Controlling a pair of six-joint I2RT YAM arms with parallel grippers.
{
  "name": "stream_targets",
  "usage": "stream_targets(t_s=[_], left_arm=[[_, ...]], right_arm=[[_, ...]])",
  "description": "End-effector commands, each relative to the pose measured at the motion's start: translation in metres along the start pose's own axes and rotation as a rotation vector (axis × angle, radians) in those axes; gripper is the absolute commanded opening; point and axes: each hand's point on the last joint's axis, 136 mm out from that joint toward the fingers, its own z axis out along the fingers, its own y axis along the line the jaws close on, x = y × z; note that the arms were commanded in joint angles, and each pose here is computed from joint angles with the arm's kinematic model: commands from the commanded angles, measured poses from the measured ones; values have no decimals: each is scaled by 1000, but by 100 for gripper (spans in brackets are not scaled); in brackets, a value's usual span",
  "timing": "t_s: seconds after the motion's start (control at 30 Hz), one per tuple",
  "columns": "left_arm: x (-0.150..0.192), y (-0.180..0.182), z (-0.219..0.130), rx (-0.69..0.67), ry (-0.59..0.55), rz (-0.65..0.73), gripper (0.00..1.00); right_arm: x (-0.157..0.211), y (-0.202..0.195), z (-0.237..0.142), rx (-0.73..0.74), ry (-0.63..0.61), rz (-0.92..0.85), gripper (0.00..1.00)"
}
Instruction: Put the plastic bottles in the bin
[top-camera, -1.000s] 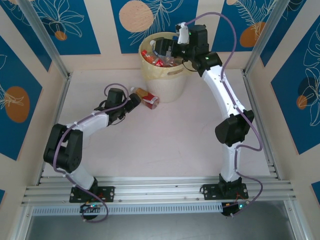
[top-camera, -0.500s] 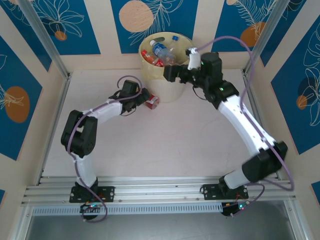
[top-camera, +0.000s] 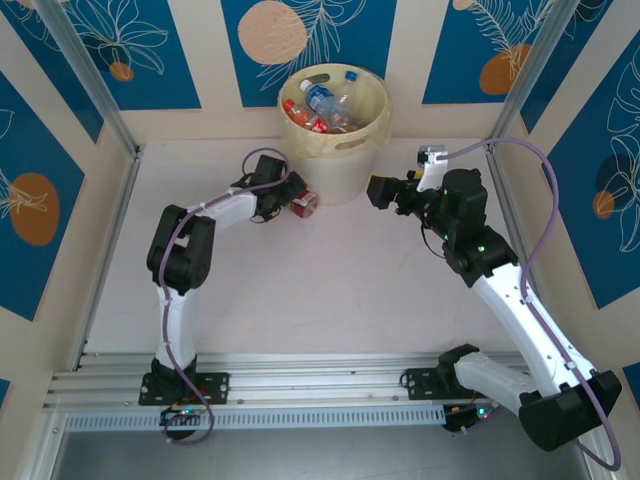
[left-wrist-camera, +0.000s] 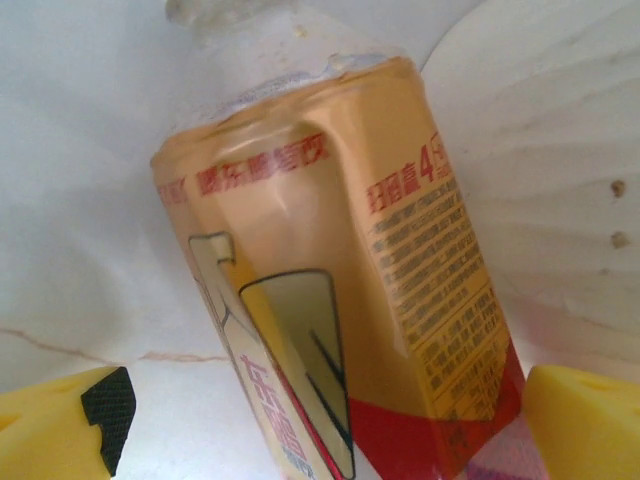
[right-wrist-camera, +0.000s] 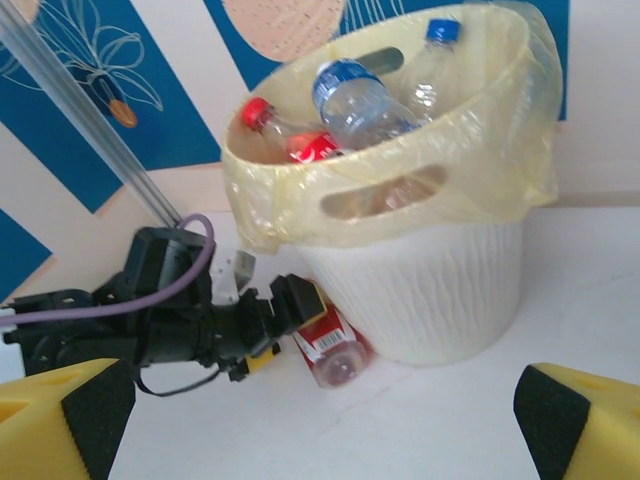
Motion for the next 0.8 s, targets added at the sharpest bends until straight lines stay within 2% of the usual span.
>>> stream_targets(t_s=[0.0,0.17,0.33,0.47,0.63,0.77], left_arm=[[9,30,8,-79,50,27,99],[3,52,-24,-54,-17,75,96],[-1,80,-55,-117,-28,102,95],[-1,60,-66,-55,9,199,100],[-13,56,-66,-189,43,413,100],[-7,53,-53,-196,81,523,100]], right_arm=[[2,-10,-4,50,-1,0,99],[8,-26,-2,125,2,6,99],[9,-31,0,146,-9,7,99],[10,-32,2,150,-10,9,100],[14,-34,3,158,7,24,99],[15,-37,3,177,7,27,99]])
